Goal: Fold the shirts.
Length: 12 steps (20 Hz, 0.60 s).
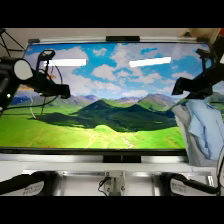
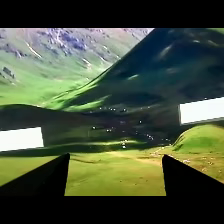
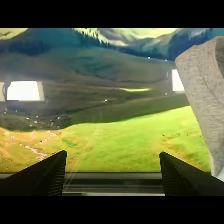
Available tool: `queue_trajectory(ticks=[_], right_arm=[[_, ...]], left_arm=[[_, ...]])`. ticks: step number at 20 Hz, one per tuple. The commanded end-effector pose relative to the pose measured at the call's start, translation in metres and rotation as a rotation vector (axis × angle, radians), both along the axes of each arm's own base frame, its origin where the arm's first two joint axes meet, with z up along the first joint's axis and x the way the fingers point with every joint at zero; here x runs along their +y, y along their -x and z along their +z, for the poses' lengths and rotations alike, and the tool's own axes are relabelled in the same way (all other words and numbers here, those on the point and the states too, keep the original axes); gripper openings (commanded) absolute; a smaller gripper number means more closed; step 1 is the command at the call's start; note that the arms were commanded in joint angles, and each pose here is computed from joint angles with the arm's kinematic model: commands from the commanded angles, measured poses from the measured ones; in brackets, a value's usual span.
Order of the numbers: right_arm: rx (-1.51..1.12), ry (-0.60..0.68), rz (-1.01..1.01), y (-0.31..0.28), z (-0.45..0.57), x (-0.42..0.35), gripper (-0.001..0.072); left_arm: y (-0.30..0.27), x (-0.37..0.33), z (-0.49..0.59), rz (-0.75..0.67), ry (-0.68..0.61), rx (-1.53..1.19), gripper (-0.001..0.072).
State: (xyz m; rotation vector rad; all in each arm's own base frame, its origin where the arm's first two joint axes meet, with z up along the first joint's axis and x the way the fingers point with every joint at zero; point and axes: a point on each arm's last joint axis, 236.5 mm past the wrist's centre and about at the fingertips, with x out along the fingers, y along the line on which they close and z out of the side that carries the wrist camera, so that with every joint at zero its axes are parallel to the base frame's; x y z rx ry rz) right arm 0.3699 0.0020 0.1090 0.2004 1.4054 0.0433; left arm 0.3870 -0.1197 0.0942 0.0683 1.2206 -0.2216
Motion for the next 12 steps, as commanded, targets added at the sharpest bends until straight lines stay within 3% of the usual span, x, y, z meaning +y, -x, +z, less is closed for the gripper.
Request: queue_trajectory(ticks=[1,12], right_arm=[[0.019,-0.013,0.012,0.0014,-0.0033,0.0048,0.0687],[0.019,-0.013,0.012,0.0014,-0.0033,0.0048,0.0687]], left_arm=[[-0.0076,-0.0033,-0.0024,0.008,0.012,-0.031,0.0720],[-0.0111,-0.0042,-0.0008,-0.013,0.009,-0.050,0.0720]])
